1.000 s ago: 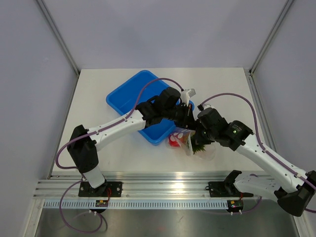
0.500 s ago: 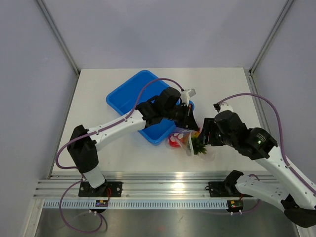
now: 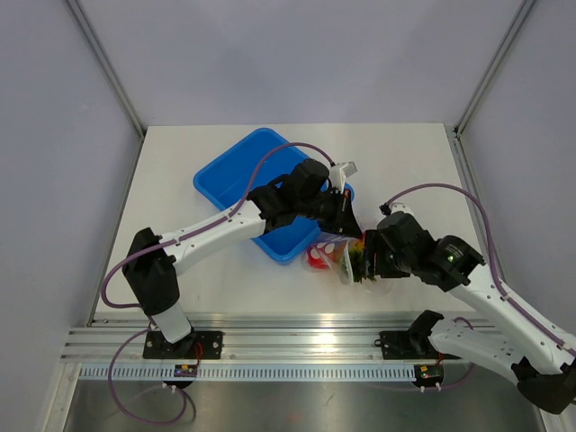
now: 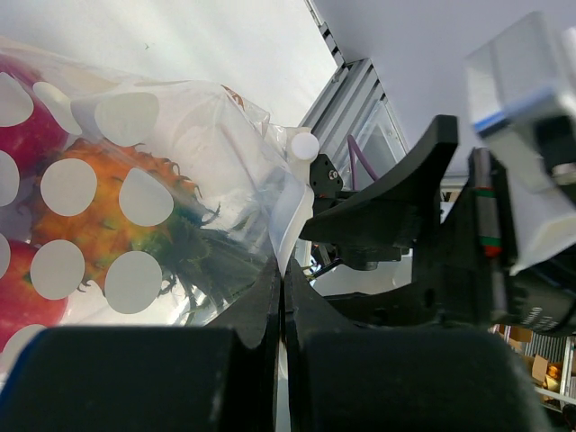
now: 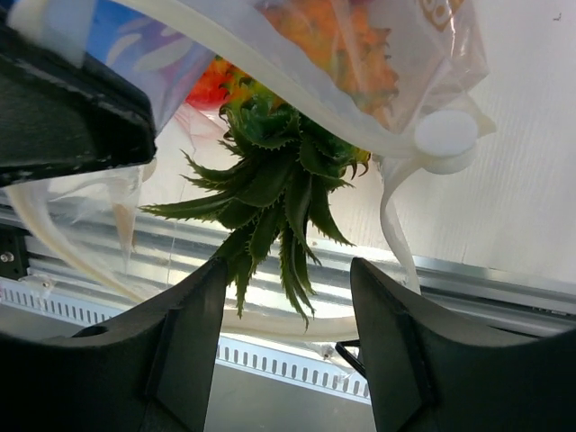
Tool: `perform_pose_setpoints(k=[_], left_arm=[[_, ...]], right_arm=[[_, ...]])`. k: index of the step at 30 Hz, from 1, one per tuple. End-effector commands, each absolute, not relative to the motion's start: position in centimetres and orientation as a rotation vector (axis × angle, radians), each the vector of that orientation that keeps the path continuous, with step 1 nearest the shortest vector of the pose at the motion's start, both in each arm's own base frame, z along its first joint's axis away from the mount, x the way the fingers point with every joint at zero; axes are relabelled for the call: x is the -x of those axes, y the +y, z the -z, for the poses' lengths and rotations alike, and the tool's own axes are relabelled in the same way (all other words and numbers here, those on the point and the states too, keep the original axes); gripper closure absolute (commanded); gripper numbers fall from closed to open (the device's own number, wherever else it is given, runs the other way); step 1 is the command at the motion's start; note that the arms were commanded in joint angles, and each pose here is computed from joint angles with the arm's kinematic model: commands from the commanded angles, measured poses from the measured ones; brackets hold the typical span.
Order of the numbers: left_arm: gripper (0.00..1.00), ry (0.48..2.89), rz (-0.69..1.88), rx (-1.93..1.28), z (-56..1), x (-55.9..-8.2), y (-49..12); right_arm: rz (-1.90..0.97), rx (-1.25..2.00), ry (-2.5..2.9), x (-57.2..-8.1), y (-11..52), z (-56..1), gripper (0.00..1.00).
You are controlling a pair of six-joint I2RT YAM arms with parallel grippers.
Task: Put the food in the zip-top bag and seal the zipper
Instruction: Adjust the fake fruit in the zipper food storage bag.
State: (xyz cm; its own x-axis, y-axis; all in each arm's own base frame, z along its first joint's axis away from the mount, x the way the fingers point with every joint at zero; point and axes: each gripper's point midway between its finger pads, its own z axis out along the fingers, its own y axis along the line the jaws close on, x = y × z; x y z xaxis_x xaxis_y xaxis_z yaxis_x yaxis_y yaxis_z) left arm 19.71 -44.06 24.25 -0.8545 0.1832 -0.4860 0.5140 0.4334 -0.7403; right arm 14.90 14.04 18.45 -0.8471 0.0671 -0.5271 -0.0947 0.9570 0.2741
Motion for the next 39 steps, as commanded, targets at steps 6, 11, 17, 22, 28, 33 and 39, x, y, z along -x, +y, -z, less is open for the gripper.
perform_pose_setpoints(k=[6, 11, 17, 22, 28, 33, 39], left_arm=[[1.00, 2.224, 1.485, -0.627, -28.4, -19.6, -44.7], [1.00, 2.221, 1.485, -0.626, -28.6, -19.6, -44.7], [1.00, 2.221, 1.490, -0.630, -28.6, -19.5, -44.7], [1.00, 2.219, 1.493, -0.632, -28.7, -19.5, -44.7], [1.00, 2.215, 1.535, -0.635, -28.9, -19.3, -45.1], [1.00, 2.209, 1.607, -0.644, -29.4, -18.5, -46.0], [1.00, 2.180, 1.670, -0.651, -30.6, -18.2, -46.7]], right_arm=[[-0.420, 0.026, 2.554, -16.3, 16.0, -17.4, 0.39], [-0.430, 0.023, 2.583, -16.7, 16.9, -16.0, 0.46], [-0.403, -0.022, 2.572, -17.3, 16.9, -15.4, 0.73], [-0.315, -0.101, 2.478, -18.5, 14.9, -17.2, 1.00], [-0.215, -0.222, 2.329, -19.6, 12.0, -20.8, 1.00], [-0.226, -0.279, 2.216, -20.2, 10.8, -23.2, 1.00], [-0.280, -0.206, 2.247, -20.3, 12.3, -22.1, 1.00]])
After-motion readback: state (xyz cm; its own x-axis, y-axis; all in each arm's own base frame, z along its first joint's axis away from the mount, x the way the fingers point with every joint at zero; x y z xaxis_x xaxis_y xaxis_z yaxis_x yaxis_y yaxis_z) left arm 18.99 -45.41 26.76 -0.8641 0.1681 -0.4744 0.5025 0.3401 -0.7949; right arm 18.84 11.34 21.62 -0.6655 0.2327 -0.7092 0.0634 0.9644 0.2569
